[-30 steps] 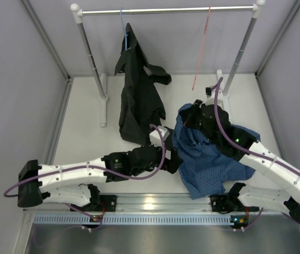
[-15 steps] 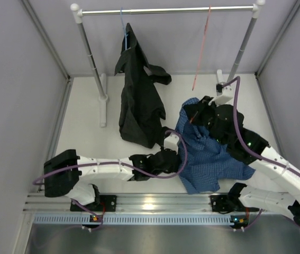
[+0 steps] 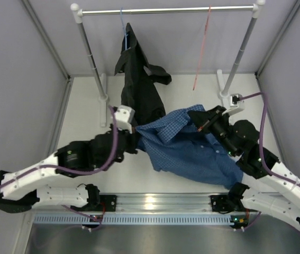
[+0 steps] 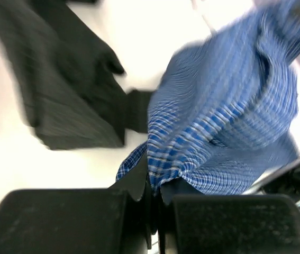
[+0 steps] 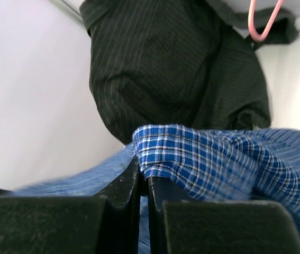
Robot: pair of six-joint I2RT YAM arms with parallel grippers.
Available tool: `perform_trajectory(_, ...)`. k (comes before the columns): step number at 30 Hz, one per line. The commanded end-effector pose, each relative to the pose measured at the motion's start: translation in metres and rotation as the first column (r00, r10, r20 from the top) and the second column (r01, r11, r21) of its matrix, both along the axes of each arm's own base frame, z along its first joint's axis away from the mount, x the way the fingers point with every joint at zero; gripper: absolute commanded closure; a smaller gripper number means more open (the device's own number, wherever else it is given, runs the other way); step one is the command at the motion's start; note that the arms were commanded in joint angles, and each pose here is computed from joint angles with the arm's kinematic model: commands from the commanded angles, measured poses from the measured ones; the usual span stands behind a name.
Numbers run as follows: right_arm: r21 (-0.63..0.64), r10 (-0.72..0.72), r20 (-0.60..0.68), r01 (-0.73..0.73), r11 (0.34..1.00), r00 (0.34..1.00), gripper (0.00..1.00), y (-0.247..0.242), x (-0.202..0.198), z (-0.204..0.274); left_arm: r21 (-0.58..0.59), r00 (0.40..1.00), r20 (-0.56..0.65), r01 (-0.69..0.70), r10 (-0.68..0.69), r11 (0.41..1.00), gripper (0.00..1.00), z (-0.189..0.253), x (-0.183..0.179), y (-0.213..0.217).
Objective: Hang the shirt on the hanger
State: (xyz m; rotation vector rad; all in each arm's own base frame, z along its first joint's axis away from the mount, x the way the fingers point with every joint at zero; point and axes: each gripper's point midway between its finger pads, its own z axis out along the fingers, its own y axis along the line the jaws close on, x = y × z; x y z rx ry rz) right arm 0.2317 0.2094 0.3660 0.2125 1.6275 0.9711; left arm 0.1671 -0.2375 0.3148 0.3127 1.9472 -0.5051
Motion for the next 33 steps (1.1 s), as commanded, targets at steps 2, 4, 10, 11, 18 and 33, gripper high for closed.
perform_trajectory(2,0.196,0.066,0.033,-0.071,0.978,0.997,1.00,0.014,-0.006,0.024,0.158,0.993,0.110,-0.061,0.044,0.985,0.98,0.039,0.004,0.061)
perform_trajectory(4,0.199,0.059,0.021,-0.062,0.978,0.998,1.00,0.013,-0.005,0.020,0.209,0.994,0.104,-0.047,0.026,0.977,0.98,0.039,0.005,0.056)
perform_trajectory(10,0.182,0.003,0.060,-0.014,0.983,0.998,1.00,-0.006,-0.008,0.038,0.378,0.979,0.156,-0.179,0.128,0.908,1.00,0.054,0.017,0.082)
perform_trajectory(11,0.144,-0.001,0.063,-0.009,0.990,0.998,1.00,-0.008,-0.009,0.037,0.386,0.977,0.169,-0.187,0.130,0.903,1.00,0.061,0.018,0.084)
perform_trajectory(18,0.097,0.002,0.033,-0.005,0.995,0.999,1.00,-0.012,-0.012,0.030,0.425,0.993,0.107,-0.082,0.040,0.901,1.00,0.043,0.013,0.063)
perform_trajectory(33,0.159,-0.310,-0.508,0.440,0.884,0.804,1.00,-0.038,0.018,-0.158,0.220,0.986,-0.103,-0.104,0.129,0.970,0.66,-0.138,0.011,-0.017)
